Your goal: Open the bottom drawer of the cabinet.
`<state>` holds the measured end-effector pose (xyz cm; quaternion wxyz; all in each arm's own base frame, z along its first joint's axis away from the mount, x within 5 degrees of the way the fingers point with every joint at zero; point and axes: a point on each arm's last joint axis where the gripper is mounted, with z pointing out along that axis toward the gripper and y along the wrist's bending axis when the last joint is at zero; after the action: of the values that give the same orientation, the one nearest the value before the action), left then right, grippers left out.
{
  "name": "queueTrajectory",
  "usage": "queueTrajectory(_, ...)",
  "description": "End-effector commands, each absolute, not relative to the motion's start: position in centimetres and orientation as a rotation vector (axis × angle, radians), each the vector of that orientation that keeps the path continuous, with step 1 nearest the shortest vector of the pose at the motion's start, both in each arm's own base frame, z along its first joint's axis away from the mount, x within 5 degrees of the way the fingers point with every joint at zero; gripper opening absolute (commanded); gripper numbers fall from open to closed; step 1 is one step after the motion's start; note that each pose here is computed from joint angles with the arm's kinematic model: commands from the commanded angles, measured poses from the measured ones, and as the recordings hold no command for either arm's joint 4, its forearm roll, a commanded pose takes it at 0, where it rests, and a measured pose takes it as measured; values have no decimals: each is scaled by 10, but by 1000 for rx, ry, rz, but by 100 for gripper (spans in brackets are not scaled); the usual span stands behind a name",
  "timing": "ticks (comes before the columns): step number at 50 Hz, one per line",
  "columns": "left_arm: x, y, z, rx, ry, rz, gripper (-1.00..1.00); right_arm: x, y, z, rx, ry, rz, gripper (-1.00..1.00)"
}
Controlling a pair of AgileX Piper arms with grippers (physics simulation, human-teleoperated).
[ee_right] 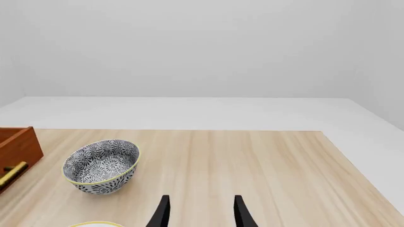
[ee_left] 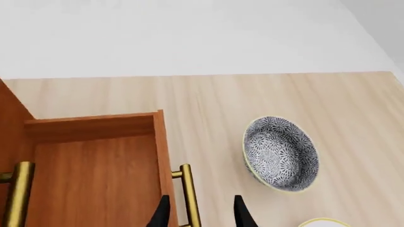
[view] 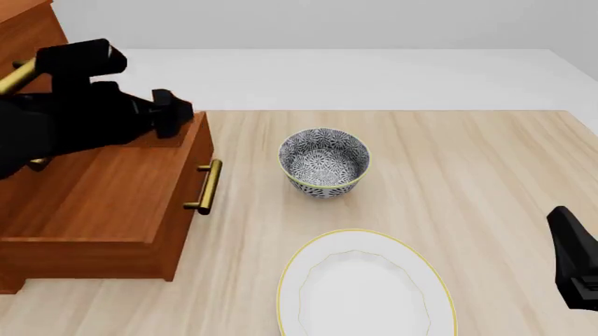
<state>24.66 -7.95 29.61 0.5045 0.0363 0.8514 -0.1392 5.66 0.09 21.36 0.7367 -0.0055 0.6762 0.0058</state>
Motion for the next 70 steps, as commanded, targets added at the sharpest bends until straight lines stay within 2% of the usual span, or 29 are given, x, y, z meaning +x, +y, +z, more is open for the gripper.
queueTrajectory(1, 228, -65, 326, 55, 1954, -328, 100, 57, 1, 214, -12, 1485, 13, 100)
queueTrajectory(9, 209, -51, 339, -38, 1879, -358, 100, 57, 1, 214, -12, 1485, 13, 100)
queueTrajectory(20, 191, -46, 344, -20, 1840, -346, 100, 57, 1, 214, -12, 1485, 13, 100)
queueTrajectory(26, 153, -41, 357, -113, 1690, -491, 100, 57, 1, 214, -12, 1485, 13, 100)
queueTrajectory(39, 106, -29, 375, -159, 1561, -583, 100, 57, 1, 214, -12, 1485, 13, 100)
queueTrajectory(56, 57, -20, 392, -93, 1472, -639, 100, 57, 1, 214, -12, 1485, 13, 100)
queueTrajectory(64, 51, -17, 393, -80, 1484, -593, 100, 57, 1, 214, -12, 1485, 13, 100)
queueTrajectory(70, 31, -10, 404, -73, 1452, -593, 100, 57, 1, 214, -12, 1485, 13, 100)
